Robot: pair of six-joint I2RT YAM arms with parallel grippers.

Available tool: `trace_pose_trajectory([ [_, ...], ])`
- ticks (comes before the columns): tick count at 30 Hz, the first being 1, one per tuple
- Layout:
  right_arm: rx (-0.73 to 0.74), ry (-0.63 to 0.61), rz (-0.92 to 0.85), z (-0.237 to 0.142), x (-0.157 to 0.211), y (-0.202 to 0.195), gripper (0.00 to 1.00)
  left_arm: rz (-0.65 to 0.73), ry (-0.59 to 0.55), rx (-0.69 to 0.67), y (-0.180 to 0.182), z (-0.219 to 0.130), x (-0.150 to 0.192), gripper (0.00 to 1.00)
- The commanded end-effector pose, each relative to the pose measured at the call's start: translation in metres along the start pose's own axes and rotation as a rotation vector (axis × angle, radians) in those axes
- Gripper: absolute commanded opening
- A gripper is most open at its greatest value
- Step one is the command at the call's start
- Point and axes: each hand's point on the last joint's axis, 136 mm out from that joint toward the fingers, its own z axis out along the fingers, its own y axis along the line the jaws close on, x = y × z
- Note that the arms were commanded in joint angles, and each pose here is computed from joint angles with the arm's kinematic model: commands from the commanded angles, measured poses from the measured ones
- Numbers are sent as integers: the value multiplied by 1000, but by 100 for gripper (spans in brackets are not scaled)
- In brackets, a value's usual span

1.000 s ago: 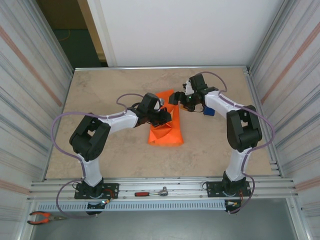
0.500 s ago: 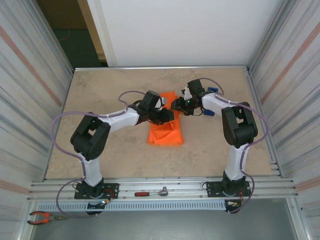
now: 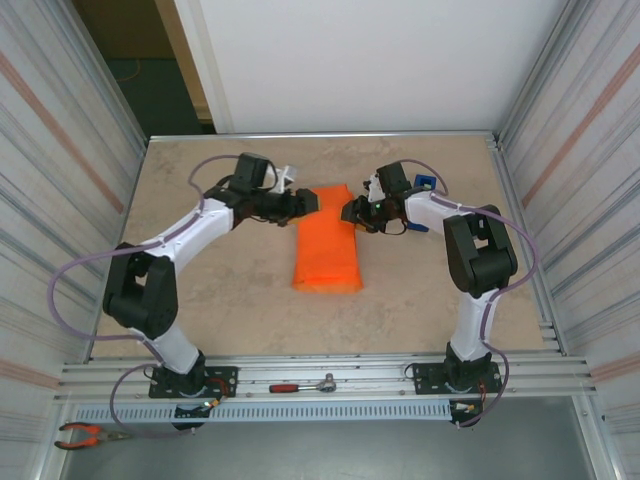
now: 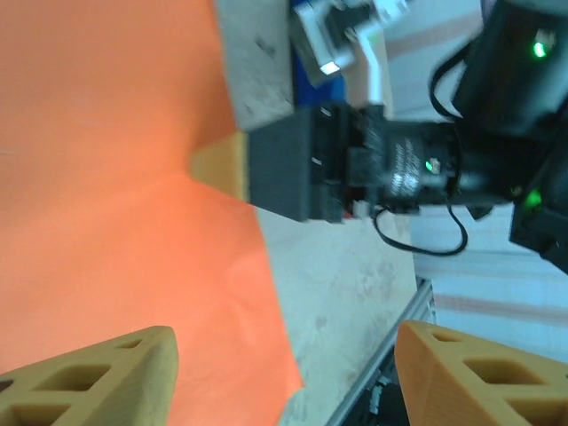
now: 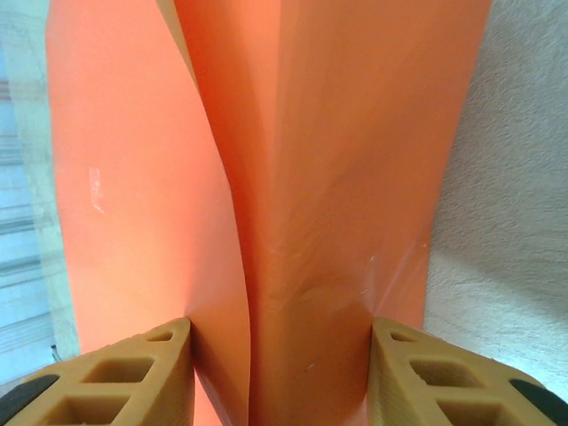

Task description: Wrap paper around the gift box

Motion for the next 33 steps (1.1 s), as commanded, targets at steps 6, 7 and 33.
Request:
trace_pose_trajectory([
  [6,65,56,77,9,32,-20,30,-11,72,-135,75,5,23,68],
  [7,66,60,78,11,34,-21,30,-3,77,-139,78,7,22,69],
  [33,78,103,51,24,40,-21,28,128,207,-256,112,67,43,71],
])
